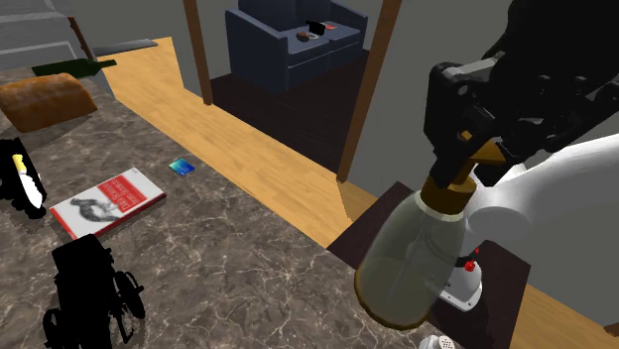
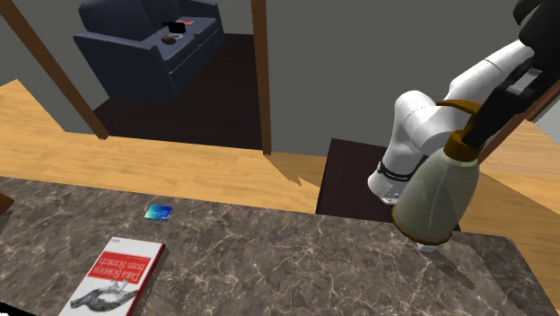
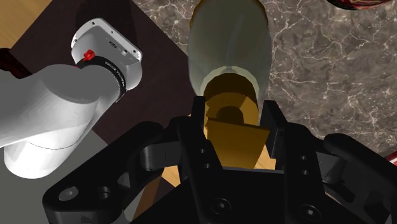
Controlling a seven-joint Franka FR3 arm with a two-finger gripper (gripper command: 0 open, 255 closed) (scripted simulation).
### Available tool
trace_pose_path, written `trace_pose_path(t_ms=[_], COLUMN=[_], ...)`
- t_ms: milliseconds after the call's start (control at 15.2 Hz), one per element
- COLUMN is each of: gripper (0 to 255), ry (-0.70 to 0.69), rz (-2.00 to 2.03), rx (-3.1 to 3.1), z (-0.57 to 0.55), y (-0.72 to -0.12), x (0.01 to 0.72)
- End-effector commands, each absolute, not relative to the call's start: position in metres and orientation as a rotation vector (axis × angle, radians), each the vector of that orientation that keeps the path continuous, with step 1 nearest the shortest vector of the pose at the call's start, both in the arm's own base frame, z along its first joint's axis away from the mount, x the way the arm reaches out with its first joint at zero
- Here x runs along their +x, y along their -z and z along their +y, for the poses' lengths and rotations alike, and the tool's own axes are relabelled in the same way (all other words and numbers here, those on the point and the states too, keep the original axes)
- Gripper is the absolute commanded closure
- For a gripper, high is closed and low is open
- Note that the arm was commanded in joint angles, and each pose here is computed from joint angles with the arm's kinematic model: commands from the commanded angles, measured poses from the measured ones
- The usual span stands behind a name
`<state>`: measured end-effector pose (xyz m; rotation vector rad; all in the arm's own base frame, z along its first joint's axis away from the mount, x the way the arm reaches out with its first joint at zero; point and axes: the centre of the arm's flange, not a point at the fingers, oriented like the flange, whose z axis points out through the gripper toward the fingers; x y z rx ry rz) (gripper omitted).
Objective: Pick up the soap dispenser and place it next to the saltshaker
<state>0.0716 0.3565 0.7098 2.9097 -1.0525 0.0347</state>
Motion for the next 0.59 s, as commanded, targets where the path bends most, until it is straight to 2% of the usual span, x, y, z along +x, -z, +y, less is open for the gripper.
trace_pose_path(t_ms=[0, 528], gripper=[255, 255], ry=[-0.035, -0.035], rz=[-1.053, -1.053], rx=[2.910, 2.910], z=[0.356, 0.356], y=[-0.699, -0.657], x=[0.072, 0.072])
